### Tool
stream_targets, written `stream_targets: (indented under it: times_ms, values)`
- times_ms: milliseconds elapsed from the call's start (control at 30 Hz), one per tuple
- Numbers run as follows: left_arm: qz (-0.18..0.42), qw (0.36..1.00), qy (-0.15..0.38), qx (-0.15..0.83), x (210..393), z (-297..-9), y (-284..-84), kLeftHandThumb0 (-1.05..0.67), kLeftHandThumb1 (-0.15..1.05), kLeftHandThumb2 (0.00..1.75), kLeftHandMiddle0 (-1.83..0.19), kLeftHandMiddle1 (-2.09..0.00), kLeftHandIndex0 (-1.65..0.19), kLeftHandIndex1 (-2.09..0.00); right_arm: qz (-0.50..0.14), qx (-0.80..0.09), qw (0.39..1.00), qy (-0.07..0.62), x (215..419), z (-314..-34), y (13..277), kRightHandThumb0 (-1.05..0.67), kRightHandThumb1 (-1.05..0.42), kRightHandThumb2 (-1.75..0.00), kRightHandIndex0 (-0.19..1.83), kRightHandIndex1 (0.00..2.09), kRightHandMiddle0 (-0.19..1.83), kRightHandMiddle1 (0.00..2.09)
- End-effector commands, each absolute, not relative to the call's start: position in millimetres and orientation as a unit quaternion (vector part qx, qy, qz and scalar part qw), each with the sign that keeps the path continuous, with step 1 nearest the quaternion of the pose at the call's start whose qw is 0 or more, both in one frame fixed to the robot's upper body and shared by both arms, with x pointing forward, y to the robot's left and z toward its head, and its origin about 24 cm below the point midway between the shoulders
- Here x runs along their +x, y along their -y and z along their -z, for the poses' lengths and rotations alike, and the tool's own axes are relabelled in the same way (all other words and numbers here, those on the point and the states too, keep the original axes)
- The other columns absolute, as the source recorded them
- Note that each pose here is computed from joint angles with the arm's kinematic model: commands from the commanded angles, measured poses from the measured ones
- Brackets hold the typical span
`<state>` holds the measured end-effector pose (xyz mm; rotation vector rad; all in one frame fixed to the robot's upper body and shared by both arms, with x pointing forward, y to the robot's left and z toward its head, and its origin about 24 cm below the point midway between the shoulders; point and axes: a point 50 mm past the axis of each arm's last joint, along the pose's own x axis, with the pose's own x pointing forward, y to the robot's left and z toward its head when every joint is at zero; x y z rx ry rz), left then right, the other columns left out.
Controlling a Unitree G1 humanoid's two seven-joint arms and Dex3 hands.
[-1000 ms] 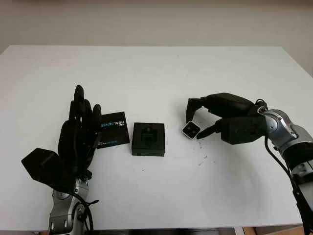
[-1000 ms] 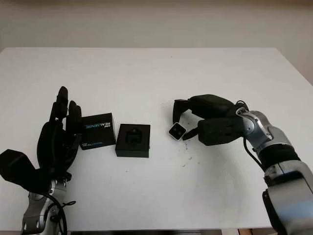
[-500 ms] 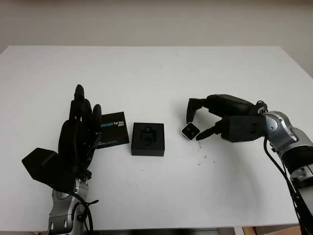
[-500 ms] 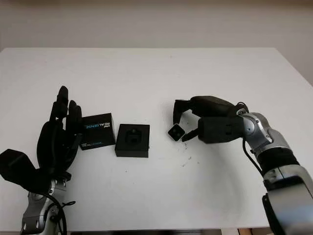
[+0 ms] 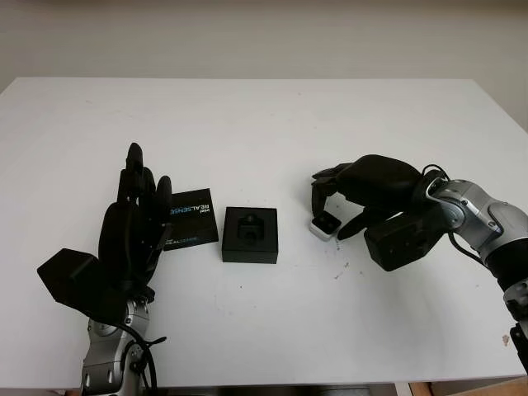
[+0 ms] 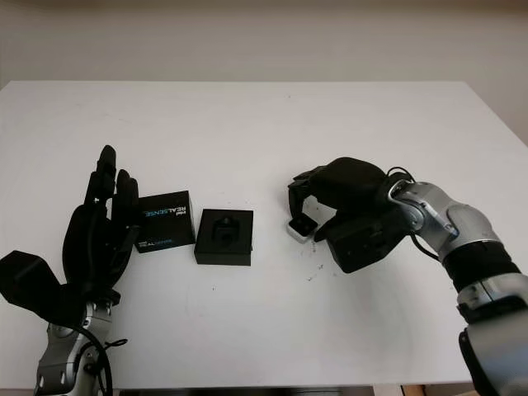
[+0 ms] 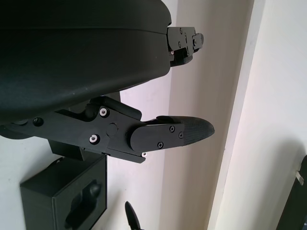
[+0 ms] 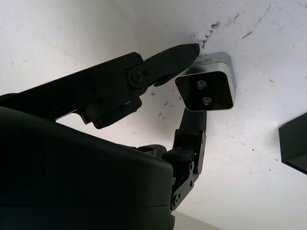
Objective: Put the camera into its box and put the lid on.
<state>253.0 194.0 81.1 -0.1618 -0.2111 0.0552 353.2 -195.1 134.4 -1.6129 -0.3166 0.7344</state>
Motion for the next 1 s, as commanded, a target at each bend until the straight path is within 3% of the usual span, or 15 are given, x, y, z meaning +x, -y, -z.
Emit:
stream_targets:
  times_ms: [0, 467, 967]
  values:
    - [-0.025, 0.991, 0.11, -0.076, 252.0, -83.8, -193.4, -0.49, 1.05, 0.45, 0.06, -0.05, 0.09, -0.05, -0.327, -0.703, 0.618, 0.131, 350.4, -128.2, 197.0, -0.53, -0.86, -0.05, 0.31, 0.06, 0.42, 0.31]
    - [-0.027, 0.991, 0.109, -0.076, 251.4, -82.4, -193.9, -0.49, 1.05, 0.45, 0.06, -0.05, 0.09, -0.05, -0.327, -0.693, 0.625, 0.148, 347.6, -129.0, 194.7, -0.53, -0.86, -0.05, 0.25, 0.03, 0.37, 0.2]
    - [-0.028, 0.991, 0.109, -0.077, 251.2, -82.4, -193.0, -0.48, 1.05, 0.44, 0.06, -0.05, 0.09, -0.05, -0.324, -0.68, 0.634, 0.172, 339.4, -134.6, 194.9, -0.61, -0.84, -0.05, 0.14, 0.02, 0.09, 0.02]
